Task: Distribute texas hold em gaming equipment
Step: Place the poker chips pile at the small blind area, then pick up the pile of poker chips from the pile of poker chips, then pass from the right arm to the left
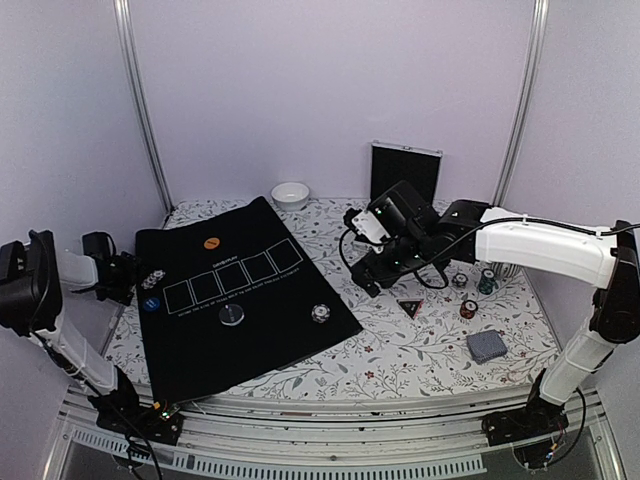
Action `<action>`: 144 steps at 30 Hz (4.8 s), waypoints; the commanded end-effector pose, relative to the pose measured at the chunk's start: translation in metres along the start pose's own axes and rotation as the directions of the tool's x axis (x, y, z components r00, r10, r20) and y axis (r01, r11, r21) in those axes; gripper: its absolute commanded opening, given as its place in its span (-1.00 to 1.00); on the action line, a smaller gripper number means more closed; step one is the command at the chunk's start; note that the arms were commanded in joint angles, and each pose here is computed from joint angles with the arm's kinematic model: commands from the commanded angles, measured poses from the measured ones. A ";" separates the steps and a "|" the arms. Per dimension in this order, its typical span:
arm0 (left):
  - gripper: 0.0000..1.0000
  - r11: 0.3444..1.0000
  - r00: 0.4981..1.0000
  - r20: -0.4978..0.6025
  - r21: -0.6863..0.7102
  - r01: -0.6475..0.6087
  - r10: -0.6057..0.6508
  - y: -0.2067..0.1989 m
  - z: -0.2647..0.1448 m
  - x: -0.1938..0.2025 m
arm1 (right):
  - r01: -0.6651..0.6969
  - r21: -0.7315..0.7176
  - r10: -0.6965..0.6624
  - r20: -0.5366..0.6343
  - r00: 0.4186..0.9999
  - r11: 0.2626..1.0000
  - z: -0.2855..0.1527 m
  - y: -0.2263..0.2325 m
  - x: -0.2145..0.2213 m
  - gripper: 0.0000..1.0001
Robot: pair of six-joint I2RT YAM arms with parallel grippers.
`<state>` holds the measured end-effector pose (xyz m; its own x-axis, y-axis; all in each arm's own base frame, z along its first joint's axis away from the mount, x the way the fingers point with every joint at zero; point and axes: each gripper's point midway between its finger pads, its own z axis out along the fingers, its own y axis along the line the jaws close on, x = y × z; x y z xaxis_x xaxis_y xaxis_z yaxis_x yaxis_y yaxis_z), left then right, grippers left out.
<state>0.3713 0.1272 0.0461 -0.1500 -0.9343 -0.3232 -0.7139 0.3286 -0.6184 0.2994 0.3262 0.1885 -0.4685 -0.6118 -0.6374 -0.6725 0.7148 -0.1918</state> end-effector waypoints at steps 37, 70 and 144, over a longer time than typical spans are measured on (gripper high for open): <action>0.96 0.545 0.610 0.296 0.275 -0.792 0.735 -0.171 -0.167 0.056 | -0.474 0.314 0.563 -0.563 0.605 0.823 0.098 -0.226 0.195 0.84; 0.96 0.534 0.597 0.311 0.268 -0.802 0.740 -0.168 -0.165 0.056 | -0.415 0.348 0.532 -0.676 0.510 0.841 0.117 -0.221 0.248 -0.34; -0.76 0.175 0.201 -0.163 0.984 -0.045 0.966 -0.153 -0.253 0.385 | 0.345 -0.157 -0.327 0.128 0.936 0.925 -0.005 0.140 -0.109 -0.95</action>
<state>0.2511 -0.3141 0.2087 -0.8183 0.0727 -0.5701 0.5708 0.2181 -0.7916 0.2470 0.4832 0.2168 -0.1640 -0.7970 -0.5813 -0.8922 0.3712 -0.2573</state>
